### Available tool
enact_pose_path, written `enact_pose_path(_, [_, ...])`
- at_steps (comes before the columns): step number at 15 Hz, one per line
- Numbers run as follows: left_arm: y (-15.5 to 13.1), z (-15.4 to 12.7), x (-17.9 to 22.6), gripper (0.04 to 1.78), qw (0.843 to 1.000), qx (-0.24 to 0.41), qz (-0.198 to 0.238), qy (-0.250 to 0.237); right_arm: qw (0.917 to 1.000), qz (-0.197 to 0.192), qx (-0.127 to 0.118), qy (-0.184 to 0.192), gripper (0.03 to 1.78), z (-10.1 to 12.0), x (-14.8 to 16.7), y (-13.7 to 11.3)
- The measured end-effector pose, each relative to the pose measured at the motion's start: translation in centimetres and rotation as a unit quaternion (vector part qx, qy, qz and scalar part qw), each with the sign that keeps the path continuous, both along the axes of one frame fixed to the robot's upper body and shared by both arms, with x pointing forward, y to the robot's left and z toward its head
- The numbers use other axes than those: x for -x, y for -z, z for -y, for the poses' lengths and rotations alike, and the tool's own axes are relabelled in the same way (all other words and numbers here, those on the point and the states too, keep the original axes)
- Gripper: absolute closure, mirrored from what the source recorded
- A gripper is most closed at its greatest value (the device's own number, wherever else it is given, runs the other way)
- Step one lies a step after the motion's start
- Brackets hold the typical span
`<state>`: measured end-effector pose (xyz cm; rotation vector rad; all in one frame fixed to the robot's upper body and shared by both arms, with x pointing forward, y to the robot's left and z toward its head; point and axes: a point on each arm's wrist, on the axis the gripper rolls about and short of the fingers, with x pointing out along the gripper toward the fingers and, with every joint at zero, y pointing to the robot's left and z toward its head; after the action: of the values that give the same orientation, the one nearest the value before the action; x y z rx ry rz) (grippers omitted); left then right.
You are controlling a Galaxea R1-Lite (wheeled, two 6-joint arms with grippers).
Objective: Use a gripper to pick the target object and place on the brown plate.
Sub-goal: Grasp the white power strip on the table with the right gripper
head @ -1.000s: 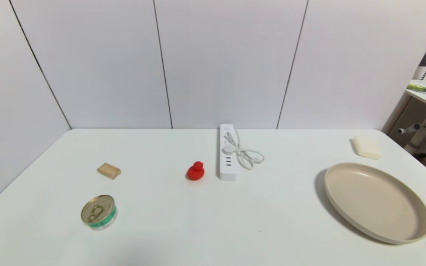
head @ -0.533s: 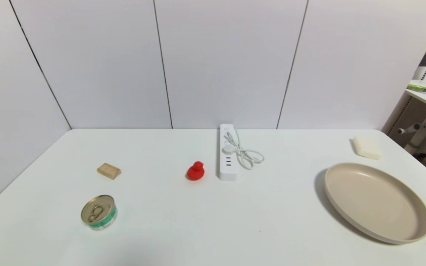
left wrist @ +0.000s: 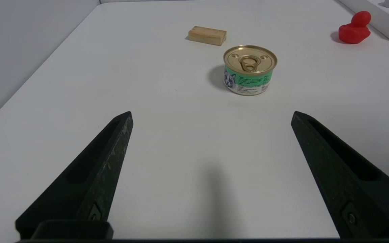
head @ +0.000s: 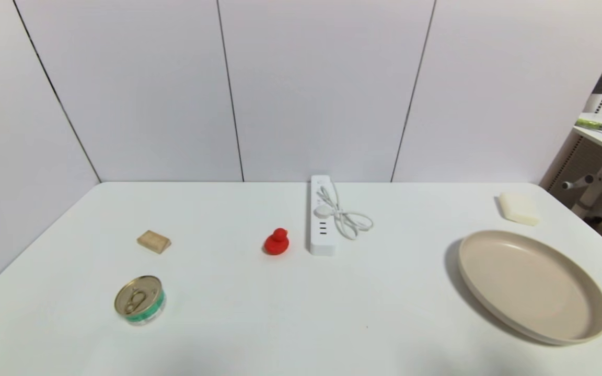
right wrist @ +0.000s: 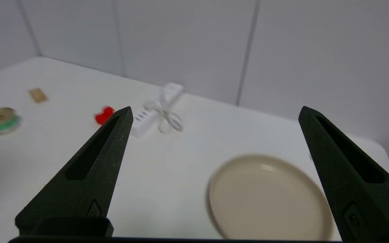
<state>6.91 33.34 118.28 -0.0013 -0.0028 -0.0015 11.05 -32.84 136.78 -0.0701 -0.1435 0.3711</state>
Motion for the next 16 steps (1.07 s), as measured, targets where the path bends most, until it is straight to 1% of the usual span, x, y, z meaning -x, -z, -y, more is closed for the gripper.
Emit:
enact_pose_path(1, [0.0, 0.0, 0.0, 0.13, 1.0, 0.0, 0.0, 0.0, 0.9987, 0.012, -0.001, -0.048, 0.12, -0.3, -1.2, -2.1])
enact_pose_path(2, [0.0, 0.0, 0.0, 0.13, 1.0, 0.0, 0.0, 0.0, 0.9959, 0.021, -0.006, -0.088, 0.12, -0.8, -2.5, -4.0])
enact_pose_path(3, [0.0, 0.0, 0.0, 0.13, 1.0, 0.0, 0.0, 0.0, 0.9925, 0.029, -0.015, -0.117, 0.12, -1.3, -3.8, -5.9])
enact_pose_path(4, [0.0, 0.0, 0.0, 0.13, 1.0, 0.0, 0.0, 0.0, 0.9888, 0.038, -0.024, -0.142, 0.12, -2.0, -5.4, -8.0])
enact_pose_path(6, [0.0, 0.0, 0.0, 0.13, 1.0, 0.0, 0.0, 0.0, 0.9819, 0.046, -0.033, -0.181, 0.12, -3.6, -8.6, -11.1])
enact_pose_path(7, [0.0, 0.0, 0.0, 0.13, 1.0, 0.0, 0.0, 0.0, 0.9781, 0.046, -0.037, -0.199, 0.12, -4.7, -10.3, -12.3])
enact_pose_path(8, [0.0, 0.0, 0.0, 0.13, 1.0, 0.0, 0.0, 0.0, 0.9751, 0.04, -0.037, -0.215, 0.12, -5.8, -12.0, -12.9])
enact_pose_path(10, [0.0, 0.0, 0.0, 0.13, 1.0, 0.0, 0.0, 0.0, 0.9695, 0.021, -0.036, -0.242, 0.12, -8.3, -15.3, -13.1])
enact_pose_path(12, [0.0, 0.0, 0.0, 0.13, 1.0, 0.0, 0.0, 0.0, 0.9652, -0.005, -0.031, -0.259, 0.12, -10.7, -18.2, -12.4])
enact_pose_path(14, [0.0, 0.0, 0.0, 0.13, 1.0, 0.0, 0.0, 0.0, 0.9613, -0.038, -0.024, -0.272, 0.12, -13.1, -21.0, -11.0])
enact_pose_path(16, [0.0, 0.0, 0.0, 0.13, 1.0, 0.0, 0.0, 0.0, 0.9579, -0.076, -0.015, -0.276, 0.12, -15.3, -23.6, -8.8])
